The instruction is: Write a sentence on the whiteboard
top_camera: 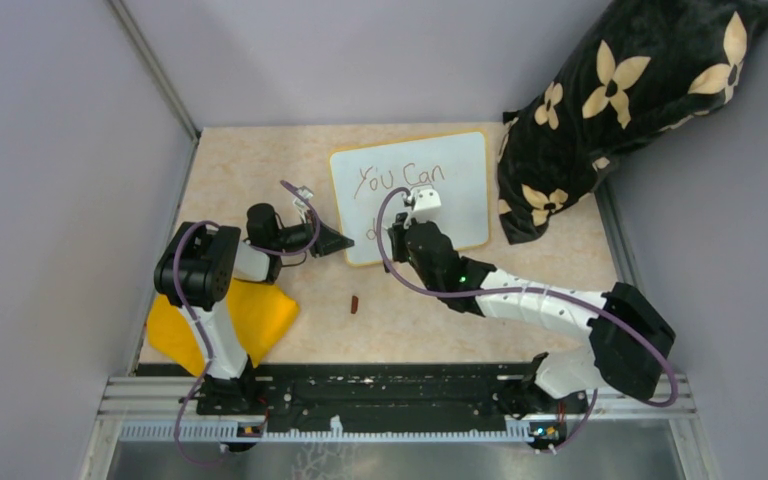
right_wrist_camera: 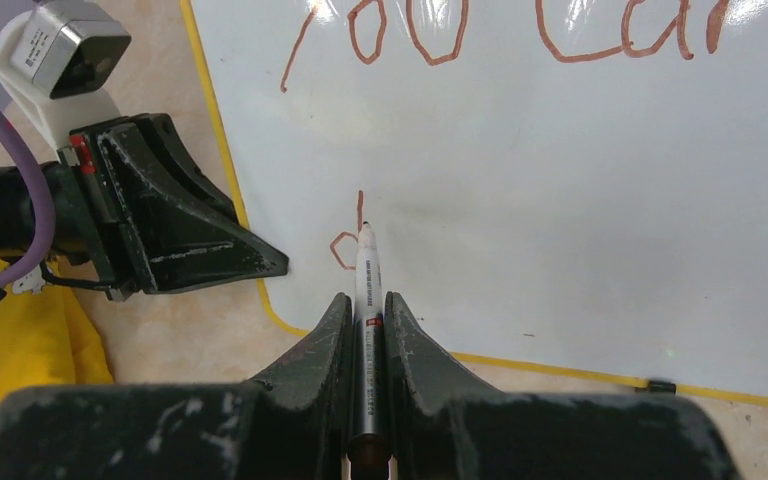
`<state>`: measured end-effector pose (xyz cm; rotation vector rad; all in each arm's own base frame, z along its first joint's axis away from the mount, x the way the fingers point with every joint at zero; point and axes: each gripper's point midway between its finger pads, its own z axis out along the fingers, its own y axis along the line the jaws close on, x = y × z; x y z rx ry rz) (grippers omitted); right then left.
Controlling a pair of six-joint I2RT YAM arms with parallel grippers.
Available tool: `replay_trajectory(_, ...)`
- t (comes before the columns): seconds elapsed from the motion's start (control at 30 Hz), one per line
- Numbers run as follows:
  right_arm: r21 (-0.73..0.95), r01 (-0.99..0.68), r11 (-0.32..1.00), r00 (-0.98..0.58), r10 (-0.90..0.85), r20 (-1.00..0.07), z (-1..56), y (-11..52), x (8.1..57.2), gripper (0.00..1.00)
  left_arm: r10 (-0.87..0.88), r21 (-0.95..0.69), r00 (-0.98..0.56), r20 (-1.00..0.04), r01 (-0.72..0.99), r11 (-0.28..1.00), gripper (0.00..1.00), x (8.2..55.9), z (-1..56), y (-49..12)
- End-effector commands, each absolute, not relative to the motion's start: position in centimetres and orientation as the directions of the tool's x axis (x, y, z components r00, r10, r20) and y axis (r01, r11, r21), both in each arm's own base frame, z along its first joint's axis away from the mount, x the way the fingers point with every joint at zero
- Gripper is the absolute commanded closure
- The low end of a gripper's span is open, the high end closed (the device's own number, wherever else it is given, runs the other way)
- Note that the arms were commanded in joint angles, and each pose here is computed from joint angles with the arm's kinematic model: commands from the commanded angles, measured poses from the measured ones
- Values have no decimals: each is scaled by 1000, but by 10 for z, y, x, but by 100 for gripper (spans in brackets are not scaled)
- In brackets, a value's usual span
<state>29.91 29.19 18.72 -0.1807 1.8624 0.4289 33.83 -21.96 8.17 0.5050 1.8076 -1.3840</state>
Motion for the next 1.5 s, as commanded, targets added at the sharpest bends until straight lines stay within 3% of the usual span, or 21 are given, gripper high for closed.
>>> replay_trajectory(0.0, 230, -314, 921, -287, 138, -948, 204, 288, 304, 100, -143, -632, -626, -767, 696, 340, 100, 339, 79, -220)
replay_trajectory(0.73, 215, -306, 927, -327, 109, -939, 185, 303, 315, 100, -139, -626, -621, -772, 702, 339, 100, 339, 80, -221)
replay_trajectory(1.47, 193, -261, 946, -365, 88, -927, 159, 278, 306, 100, -139, -626, -620, -772, 703, 339, 100, 339, 81, -221)
